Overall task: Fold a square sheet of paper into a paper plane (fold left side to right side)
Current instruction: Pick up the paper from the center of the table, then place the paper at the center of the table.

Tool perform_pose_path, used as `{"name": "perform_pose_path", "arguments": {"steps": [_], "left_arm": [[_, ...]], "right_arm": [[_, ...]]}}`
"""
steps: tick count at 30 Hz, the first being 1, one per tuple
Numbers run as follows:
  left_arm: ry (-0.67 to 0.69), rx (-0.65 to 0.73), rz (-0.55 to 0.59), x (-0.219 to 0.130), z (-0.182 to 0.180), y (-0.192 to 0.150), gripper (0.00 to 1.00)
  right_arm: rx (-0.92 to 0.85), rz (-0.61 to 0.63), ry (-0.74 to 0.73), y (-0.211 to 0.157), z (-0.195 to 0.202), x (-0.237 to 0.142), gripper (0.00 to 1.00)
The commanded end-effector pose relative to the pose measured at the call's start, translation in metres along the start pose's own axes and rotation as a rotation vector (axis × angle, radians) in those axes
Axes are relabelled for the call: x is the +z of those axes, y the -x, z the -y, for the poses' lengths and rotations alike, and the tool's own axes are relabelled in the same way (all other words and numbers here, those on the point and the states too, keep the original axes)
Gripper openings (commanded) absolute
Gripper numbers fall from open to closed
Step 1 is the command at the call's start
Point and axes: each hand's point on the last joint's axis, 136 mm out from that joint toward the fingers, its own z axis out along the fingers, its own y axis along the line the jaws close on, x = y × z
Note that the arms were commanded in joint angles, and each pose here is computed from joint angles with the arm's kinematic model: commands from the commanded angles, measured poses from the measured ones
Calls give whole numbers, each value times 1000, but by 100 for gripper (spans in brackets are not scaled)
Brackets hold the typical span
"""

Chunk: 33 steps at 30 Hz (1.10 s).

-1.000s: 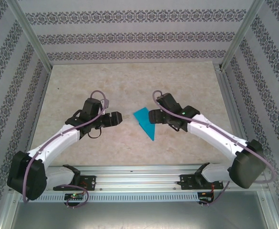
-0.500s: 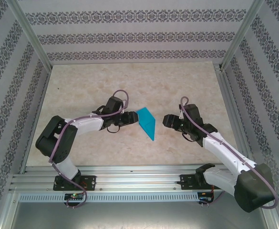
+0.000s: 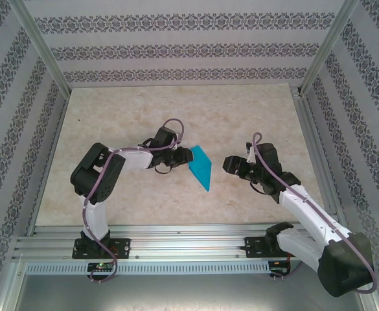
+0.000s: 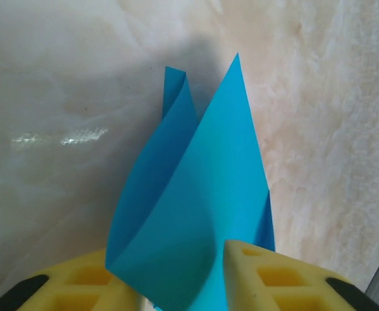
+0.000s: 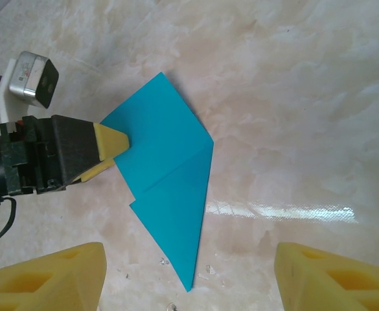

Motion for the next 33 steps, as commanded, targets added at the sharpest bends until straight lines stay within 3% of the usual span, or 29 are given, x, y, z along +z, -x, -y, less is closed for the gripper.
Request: {"name": "perform_pose_path", "arguments": {"steps": [1, 5, 8, 16, 21, 33], "left_arm": [[-75, 62, 22, 0, 23, 10, 23], [-68, 130, 13, -10, 25, 6, 6], [-82, 200, 4, -24, 28, 2, 0], [-239, 376, -39, -70, 50, -14, 0], [-317, 455, -62, -90, 64, -26, 0], [-409, 542, -106, -110, 81, -44, 0]], "right_arm": [[-6, -1, 68, 0, -5, -1, 69], [-5, 2, 192, 2, -15, -1, 66], [-31, -24, 282, 5, -25, -1, 63], [-94, -139, 426, 5, -40, 26, 59], [-113, -145, 521, 13, -49, 43, 58], [-152, -230, 675, 2, -82, 54, 53]]}}
